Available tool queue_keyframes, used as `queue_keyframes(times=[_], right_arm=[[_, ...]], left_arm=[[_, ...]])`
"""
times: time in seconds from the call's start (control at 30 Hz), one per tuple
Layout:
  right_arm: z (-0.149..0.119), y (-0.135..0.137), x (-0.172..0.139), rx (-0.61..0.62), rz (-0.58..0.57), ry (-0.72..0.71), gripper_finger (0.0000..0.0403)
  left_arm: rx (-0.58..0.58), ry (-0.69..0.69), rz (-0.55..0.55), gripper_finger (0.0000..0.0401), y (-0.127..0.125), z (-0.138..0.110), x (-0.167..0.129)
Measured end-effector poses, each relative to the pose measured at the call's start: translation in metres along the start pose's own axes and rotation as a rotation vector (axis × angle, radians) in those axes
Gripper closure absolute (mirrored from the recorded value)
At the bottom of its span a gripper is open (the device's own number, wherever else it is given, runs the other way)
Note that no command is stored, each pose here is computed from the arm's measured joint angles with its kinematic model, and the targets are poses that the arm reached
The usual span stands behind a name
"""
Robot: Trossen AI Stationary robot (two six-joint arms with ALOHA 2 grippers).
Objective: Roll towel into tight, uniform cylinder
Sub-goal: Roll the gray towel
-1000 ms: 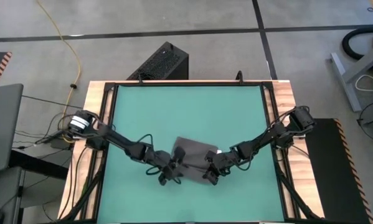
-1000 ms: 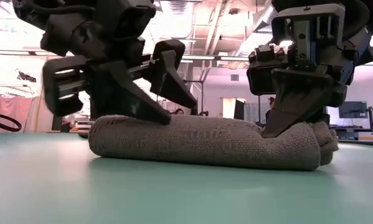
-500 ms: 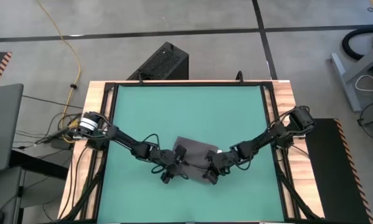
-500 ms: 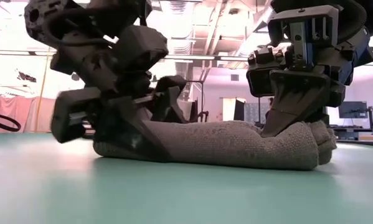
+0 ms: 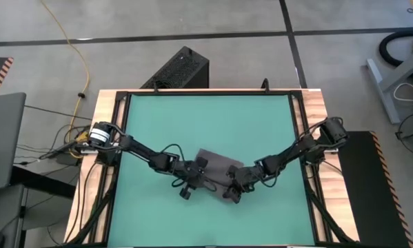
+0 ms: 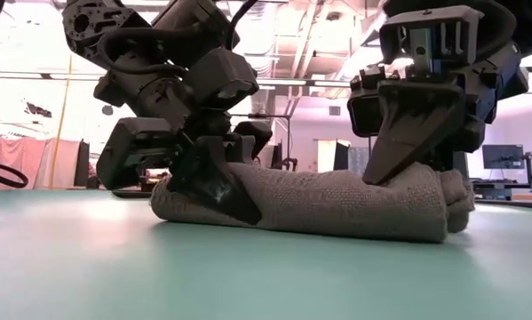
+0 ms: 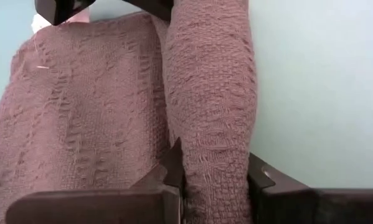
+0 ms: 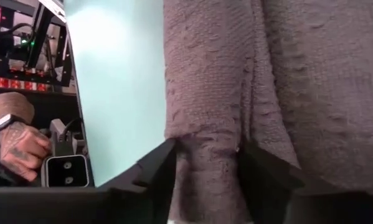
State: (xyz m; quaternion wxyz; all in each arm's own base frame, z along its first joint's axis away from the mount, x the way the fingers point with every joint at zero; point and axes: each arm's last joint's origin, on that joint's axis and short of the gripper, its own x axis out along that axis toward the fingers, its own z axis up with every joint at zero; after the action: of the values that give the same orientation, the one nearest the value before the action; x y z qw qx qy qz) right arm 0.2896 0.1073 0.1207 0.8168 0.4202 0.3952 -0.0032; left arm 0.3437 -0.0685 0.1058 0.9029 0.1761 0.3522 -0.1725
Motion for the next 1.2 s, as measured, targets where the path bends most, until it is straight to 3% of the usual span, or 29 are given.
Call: queue_keyframes(times=[0.17, 0.3, 0.4, 0.6, 0.73, 0.9, 1.0, 1.2], right_arm=[[0.005, 0.0, -0.014, 0.005, -0.047, 0.01, 0.0181], [0.007, 0.005, -0.037, -0.03, -0.094, -0.007, 0.0183], [0.006, 0.014, -0.054, -0.062, -0.102, -0.044, 0.0186], [-0.002, 0.033, -0.071, -0.282, -0.13, -0.24, 0.0188], [-0.01, 0.054, -0.06, -0.559, -0.138, -0.348, 0.0188], [-0.014, 0.07, -0.023, -0.83, -0.27, -0.286, 0.0188], [-0.011, 0.074, -0.006, -0.866, -0.354, -0.207, 0.0188], [-0.007, 0.077, 0.015, -0.806, -0.494, -0.08, 0.0187]], left_arm=[[-0.061, -0.022, -0.09, 0.0346, 0.007, -0.003, -0.001], [-0.197, -0.056, -0.257, 0.0346, 0.02, -0.011, -0.003], [-0.295, -0.047, -0.313, 0.0346, 0.031, -0.018, -0.006], [-0.446, -0.02, -0.399, 0.0346, 0.048, -0.031, -0.011], [-0.522, -0.012, -0.451, 0.0346, 0.053, -0.036, -0.013], [-0.584, -0.008, -0.473, 0.0345, 0.057, -0.038, -0.014], [-0.605, 0.012, -0.483, 0.0345, 0.057, -0.039, -0.015], [-0.619, 0.028, -0.488, 0.0344, 0.056, -0.04, -0.015]])
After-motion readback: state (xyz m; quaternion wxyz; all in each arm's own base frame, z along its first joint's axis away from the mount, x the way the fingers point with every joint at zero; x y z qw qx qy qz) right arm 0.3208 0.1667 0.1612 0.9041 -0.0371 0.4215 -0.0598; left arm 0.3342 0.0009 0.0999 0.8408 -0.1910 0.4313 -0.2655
